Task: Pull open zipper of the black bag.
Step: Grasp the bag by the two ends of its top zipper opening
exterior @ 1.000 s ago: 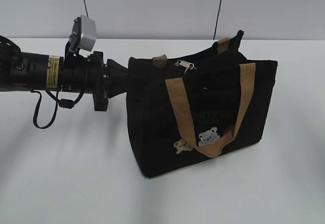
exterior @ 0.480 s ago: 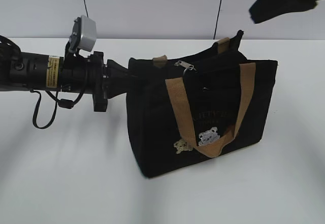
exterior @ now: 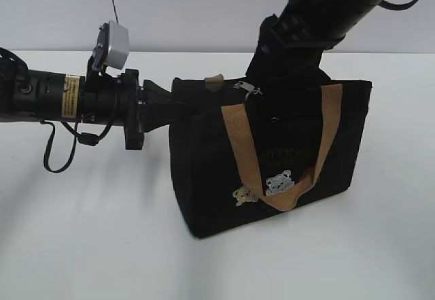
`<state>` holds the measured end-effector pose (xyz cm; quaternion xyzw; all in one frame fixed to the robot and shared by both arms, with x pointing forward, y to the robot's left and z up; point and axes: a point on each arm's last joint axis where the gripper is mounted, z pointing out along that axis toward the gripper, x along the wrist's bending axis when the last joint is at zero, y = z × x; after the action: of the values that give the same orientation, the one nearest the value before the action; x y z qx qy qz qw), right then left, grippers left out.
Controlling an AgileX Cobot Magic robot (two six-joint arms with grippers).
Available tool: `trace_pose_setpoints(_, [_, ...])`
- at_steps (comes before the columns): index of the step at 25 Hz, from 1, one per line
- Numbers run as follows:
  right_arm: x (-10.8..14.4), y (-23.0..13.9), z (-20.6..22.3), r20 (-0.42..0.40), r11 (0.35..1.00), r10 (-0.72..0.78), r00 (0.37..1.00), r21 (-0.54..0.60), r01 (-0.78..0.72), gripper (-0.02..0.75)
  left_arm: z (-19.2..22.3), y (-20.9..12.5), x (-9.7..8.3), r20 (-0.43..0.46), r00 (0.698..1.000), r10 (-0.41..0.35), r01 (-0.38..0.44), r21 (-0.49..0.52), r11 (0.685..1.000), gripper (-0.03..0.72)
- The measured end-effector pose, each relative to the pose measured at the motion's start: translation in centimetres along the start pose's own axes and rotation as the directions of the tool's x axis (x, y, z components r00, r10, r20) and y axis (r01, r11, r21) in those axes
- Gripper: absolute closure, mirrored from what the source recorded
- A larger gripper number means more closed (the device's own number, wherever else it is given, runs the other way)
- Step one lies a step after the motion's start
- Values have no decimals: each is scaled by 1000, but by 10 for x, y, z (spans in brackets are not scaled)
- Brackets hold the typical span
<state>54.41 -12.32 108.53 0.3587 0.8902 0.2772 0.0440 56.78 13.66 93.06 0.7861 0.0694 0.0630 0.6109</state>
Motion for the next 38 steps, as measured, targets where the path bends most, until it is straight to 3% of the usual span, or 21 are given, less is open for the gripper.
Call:
trace_pose_setpoints(10, [2, 8, 23, -61, 997, 67, 996, -45, -69, 350, 0, 0, 0, 1, 1000, 1, -1, 1, 1000, 673])
trace_pose_setpoints(22, [-7, 6, 33, 3, 999, 48, 999, -16, -47, 356, 0, 0, 0, 10, 1000, 10, -10, 4, 1000, 673])
trace_pose_setpoints(38, [-1, 4, 33, -56, 996, 86, 995, 8, -86, 487, 0, 1, 0, 12, 1000, 13, -14, 6, 1000, 673])
